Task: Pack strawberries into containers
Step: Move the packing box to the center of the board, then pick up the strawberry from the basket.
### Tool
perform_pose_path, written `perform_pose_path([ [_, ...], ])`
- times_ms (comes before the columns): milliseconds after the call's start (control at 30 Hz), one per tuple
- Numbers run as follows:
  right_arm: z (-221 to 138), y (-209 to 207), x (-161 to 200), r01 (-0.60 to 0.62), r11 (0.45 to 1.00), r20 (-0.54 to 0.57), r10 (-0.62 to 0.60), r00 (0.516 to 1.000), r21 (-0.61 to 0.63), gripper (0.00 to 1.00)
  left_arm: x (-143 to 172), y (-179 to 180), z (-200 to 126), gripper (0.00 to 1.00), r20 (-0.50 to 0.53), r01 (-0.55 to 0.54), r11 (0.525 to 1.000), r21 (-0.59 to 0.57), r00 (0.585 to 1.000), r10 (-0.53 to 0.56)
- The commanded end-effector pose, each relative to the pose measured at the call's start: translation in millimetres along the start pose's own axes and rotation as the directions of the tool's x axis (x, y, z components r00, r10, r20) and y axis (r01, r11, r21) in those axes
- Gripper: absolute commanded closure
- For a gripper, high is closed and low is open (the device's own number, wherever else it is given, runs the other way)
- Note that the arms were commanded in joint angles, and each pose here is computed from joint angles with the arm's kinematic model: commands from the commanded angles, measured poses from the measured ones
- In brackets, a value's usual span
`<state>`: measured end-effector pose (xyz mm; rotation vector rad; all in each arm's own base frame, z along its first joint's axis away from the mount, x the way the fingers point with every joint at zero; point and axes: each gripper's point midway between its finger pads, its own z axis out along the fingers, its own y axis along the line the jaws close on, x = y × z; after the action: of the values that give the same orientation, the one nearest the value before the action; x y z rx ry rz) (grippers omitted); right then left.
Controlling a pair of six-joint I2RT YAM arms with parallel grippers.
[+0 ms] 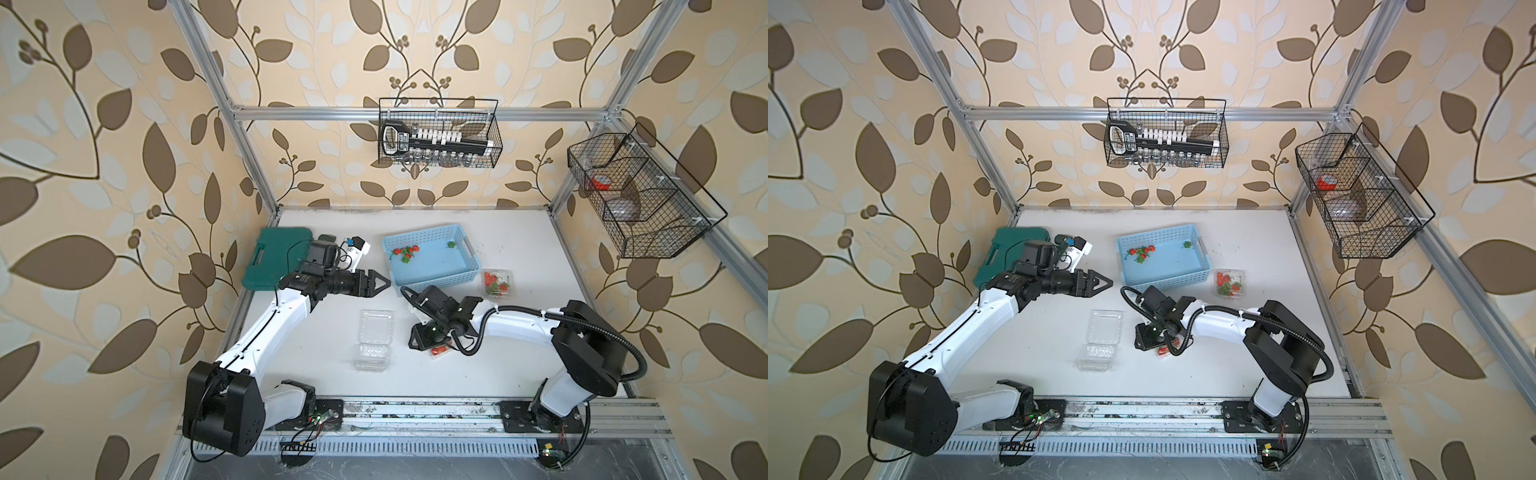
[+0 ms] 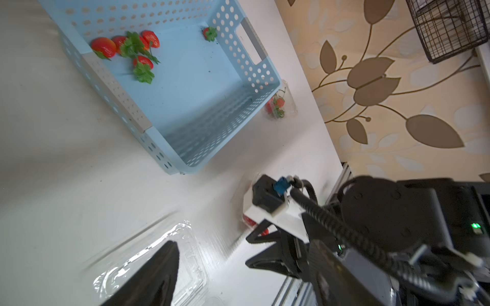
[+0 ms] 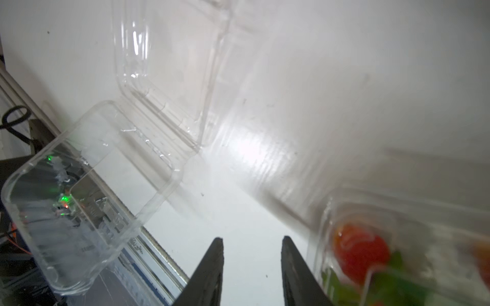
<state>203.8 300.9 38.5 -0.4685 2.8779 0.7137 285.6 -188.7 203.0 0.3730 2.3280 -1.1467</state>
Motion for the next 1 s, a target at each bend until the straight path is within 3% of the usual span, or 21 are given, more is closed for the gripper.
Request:
perform_pose_path([
  [0, -9.9, -29.8, -0.8, -0.078, 0.996, 0.023, 0.077, 0.997, 0.036, 0.63, -2.7, -23.7, -4.6, 0.21, -0.033, -0.057, 0.992, 0.112, 0.998, 0.061],
  [267, -37.3, -84.9, -12.7, -0.167, 0.981, 0.090, 0.158, 0.983, 0.102, 0.64, 1.3, -19.5, 1.1, 0.21, -0.058, -0.051, 0.991, 0.124, 0.997, 0.058],
  [367, -56.8, -77.3, -28.0, -0.122, 0.988, 0.127, 0.109, 0.986, 0.095, 0.64, 1.3, -9.7, 3.7, 0.21, -0.059, -0.046, 0.996, 0.079, 0.997, 0.051],
  [467, -82.0, -54.3, -50.2, -0.044, 0.998, 0.189, 0.035, 0.981, 0.044, 0.63, -3.7, 8.4, 3.0, 0.22, -0.043, -0.043, 0.998, -0.037, 0.998, 0.042],
  [567, -106.6, -49.7, -79.0, -0.006, 0.998, 0.264, -0.011, 0.965, 0.062, 0.63, -16.8, 19.8, -4.0, 0.22, -0.007, -0.043, 0.988, -0.146, 0.999, 0.042],
  [700, -124.9, -77.1, -131.2, -0.048, 0.990, 0.335, 0.001, 0.942, 0.133, 0.62, -45.6, 23.3, -11.9, 0.22, 0.043, -0.076, 0.971, -0.226, 0.995, 0.088],
  [833, -117.7, -103.1, -183.9, -0.055, 0.968, 0.328, -0.029, 0.944, 0.245, 0.61, -61.1, 28.8, -7.5, 0.22, 0.042, -0.098, 0.964, -0.248, 0.993, 0.112],
  [967, -93.2, -120.5, -225.9, -0.042, 0.960, 0.295, -0.043, 0.954, 0.277, 0.61, -56.8, 40.3, -1.7, 0.22, 0.038, -0.108, 0.957, -0.269, 0.992, 0.123],
])
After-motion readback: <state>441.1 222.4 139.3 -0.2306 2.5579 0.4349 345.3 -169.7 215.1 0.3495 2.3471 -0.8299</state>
